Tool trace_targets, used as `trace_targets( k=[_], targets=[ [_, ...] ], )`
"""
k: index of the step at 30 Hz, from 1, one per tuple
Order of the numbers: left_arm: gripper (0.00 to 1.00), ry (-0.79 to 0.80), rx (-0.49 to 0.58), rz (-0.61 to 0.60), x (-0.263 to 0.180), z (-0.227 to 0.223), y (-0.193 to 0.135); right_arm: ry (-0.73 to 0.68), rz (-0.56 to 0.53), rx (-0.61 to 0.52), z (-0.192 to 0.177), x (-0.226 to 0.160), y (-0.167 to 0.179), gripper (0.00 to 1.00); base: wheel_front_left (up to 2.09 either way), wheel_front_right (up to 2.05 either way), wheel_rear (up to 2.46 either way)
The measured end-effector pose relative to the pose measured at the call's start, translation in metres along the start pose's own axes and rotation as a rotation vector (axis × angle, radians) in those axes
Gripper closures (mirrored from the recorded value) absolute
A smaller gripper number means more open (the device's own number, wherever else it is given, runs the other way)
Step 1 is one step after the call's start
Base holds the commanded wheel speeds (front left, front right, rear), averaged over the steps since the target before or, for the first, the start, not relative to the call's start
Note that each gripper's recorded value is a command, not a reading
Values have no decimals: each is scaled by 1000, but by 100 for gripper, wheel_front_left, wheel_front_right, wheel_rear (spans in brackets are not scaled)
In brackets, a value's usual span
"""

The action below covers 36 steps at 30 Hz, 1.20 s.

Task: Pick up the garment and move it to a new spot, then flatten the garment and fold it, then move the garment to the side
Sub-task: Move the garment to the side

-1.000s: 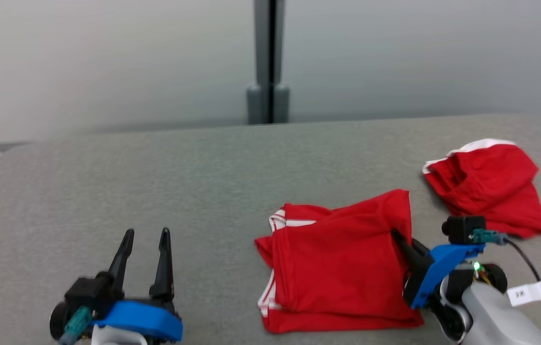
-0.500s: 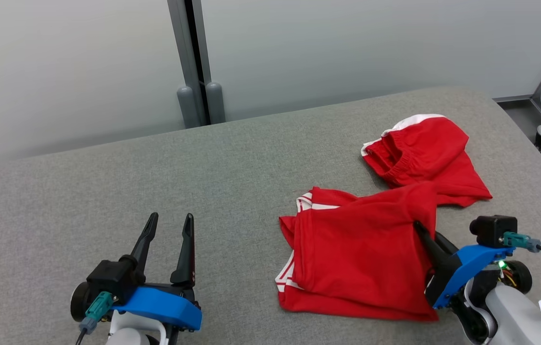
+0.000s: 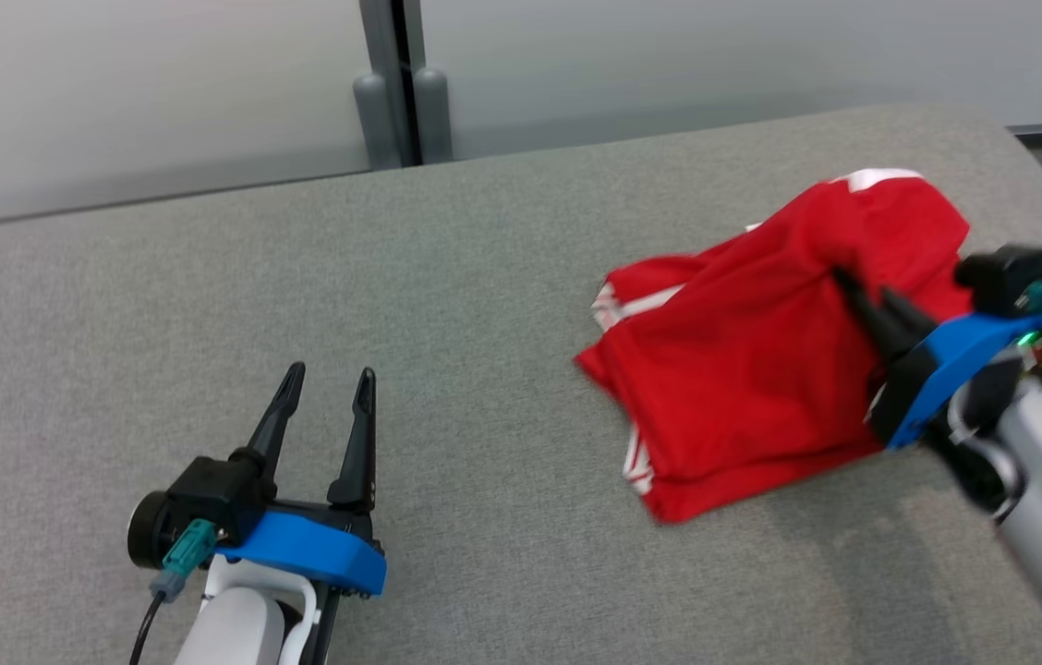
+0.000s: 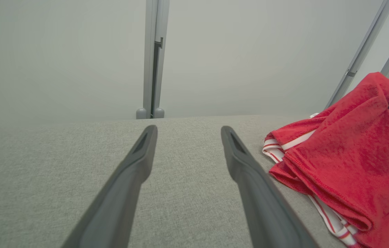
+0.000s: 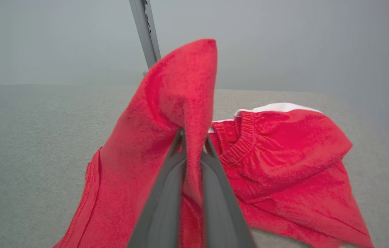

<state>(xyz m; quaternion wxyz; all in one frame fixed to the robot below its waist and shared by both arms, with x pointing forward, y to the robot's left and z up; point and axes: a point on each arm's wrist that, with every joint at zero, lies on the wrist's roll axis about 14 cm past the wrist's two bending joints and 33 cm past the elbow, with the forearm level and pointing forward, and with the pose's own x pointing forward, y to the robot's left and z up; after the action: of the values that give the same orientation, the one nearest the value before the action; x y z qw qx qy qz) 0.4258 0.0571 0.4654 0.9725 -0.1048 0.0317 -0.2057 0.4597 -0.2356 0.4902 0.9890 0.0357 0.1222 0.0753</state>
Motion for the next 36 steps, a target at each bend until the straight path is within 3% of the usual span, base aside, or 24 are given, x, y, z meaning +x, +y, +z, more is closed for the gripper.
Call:
trace_targets(
  k=[12,19,20,21,22,23,29,36],
  targets=[
    [0,36,-12,52,4,-15,23,70,-185,-74,28,31,-83,100,0,0,0],
    [0,56,-13,32,17,-26,22,148,-286,-153,20,38,-118,100,0,0,0],
    [0,59,-13,32,19,-28,23,171,-304,-169,16,39,-124,87,0,0,0],
    [0,61,-13,30,21,-29,24,187,-317,-180,14,40,-128,58,0,0,0],
    [0,63,-14,30,21,-30,24,195,-322,-194,11,42,-130,17,0,0,0],
    [0,67,-14,33,21,-31,25,204,-323,-202,8,45,-129,0,0,0,0],
    [0,75,-16,55,19,-34,33,272,-333,-298,-7,47,-132,0,0,0,0],
    [0,22,-3,89,12,-11,40,100,-281,-313,26,58,-105,0,0,0,0]
  ],
)
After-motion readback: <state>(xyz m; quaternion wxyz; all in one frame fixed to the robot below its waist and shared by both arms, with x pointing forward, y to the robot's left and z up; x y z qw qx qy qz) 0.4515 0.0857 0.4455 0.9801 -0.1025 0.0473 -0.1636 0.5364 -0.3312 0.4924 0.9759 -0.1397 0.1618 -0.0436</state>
